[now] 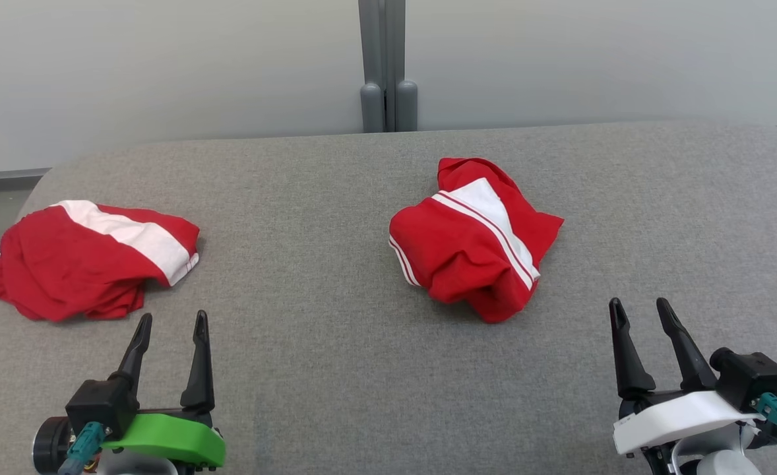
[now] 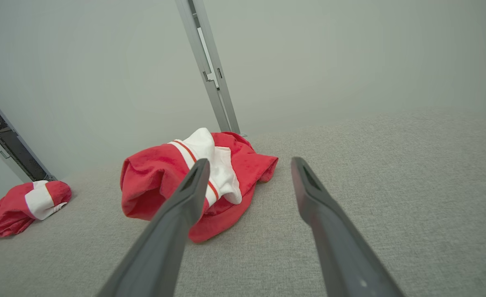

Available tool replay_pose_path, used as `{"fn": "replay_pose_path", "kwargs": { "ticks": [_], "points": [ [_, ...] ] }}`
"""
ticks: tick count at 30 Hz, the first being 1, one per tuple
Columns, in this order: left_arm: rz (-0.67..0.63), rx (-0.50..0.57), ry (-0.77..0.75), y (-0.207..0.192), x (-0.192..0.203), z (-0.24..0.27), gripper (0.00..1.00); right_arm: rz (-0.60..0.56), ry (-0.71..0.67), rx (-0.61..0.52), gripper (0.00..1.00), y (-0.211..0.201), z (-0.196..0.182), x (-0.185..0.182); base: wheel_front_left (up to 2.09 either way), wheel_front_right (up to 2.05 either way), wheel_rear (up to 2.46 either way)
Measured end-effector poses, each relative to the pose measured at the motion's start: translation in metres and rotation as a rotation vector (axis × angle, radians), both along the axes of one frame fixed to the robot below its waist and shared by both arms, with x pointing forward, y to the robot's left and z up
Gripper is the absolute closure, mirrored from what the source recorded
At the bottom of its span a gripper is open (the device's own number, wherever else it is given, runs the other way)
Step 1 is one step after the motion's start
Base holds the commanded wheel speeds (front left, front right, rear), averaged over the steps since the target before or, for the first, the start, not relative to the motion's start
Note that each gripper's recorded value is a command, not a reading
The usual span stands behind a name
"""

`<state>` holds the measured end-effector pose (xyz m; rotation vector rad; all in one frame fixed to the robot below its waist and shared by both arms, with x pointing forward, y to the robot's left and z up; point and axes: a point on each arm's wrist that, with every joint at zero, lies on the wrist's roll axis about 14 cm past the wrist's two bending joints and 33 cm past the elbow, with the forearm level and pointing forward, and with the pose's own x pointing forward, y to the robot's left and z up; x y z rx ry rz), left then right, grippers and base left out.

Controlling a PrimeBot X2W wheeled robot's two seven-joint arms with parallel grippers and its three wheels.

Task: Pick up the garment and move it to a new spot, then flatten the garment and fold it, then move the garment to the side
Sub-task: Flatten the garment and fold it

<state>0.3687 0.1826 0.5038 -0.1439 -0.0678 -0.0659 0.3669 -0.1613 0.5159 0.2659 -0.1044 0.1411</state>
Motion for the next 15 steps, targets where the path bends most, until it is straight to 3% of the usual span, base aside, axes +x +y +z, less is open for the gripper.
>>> {"fn": "replay_pose_path", "kwargs": {
  "ticks": [15],
  "points": [
    [-0.005,0.007,0.014,-0.001,0.0011,-0.0048,0.0,-0.004,0.009,0.0,0.0,-0.0015,-0.003,0.0003,0.0,0.0,0.0]
  ]
}}
